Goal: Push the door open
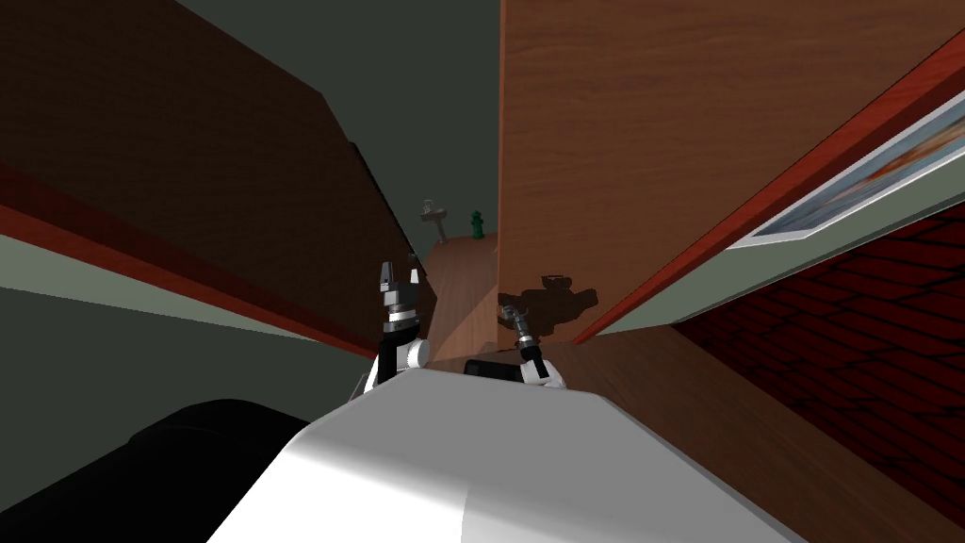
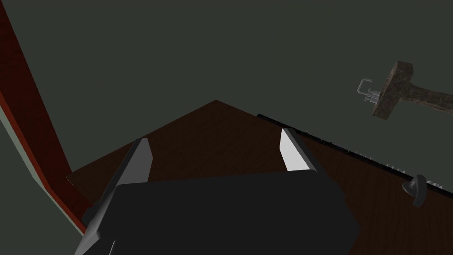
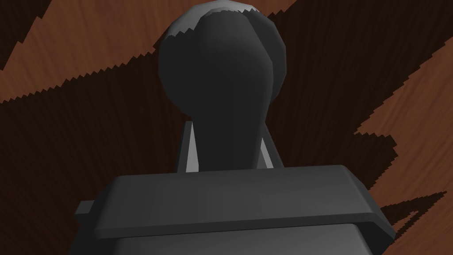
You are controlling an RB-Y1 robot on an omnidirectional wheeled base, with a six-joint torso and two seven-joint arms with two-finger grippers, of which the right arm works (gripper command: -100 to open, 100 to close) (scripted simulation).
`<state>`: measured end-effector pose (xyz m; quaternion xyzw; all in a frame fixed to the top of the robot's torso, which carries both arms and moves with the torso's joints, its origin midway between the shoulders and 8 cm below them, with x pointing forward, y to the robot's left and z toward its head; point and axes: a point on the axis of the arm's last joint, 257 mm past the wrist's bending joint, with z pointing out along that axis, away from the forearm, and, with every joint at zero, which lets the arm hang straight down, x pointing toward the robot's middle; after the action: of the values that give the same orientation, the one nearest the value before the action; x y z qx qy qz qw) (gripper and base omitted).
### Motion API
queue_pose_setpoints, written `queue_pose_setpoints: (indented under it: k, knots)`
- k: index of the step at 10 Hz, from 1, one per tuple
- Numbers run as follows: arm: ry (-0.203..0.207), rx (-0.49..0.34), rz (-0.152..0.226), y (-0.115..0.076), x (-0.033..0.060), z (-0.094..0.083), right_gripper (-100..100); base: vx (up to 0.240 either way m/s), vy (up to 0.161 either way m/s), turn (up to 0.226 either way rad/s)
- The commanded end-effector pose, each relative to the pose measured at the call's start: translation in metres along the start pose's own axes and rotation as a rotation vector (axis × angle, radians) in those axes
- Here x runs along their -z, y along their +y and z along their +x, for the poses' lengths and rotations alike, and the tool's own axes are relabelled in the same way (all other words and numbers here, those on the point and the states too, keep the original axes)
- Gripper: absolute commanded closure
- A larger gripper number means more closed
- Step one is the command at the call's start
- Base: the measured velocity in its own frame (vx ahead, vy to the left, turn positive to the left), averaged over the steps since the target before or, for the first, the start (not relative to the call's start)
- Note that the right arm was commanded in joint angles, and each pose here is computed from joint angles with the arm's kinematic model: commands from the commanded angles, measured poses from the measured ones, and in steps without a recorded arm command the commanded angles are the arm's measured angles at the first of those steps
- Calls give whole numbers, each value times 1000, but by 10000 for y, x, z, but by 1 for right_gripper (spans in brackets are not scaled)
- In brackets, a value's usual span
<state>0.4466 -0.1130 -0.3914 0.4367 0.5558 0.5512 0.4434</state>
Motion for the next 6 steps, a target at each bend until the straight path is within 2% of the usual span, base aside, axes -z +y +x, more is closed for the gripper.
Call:
queue_pose_setpoints:
  k: [1, 2, 3, 6]
  knots:
    - [-1, -1, 7, -34, 30, -4, 100, 0, 0, 0]
    - [-1, -1, 7, -34, 30, -4, 100, 0, 0, 0]
    - [-14, 11, 3, -15, 14, -120, 100, 92, 51, -17]
    - [-40, 28, 7, -31, 33, -310, 100, 156, 68, -34]
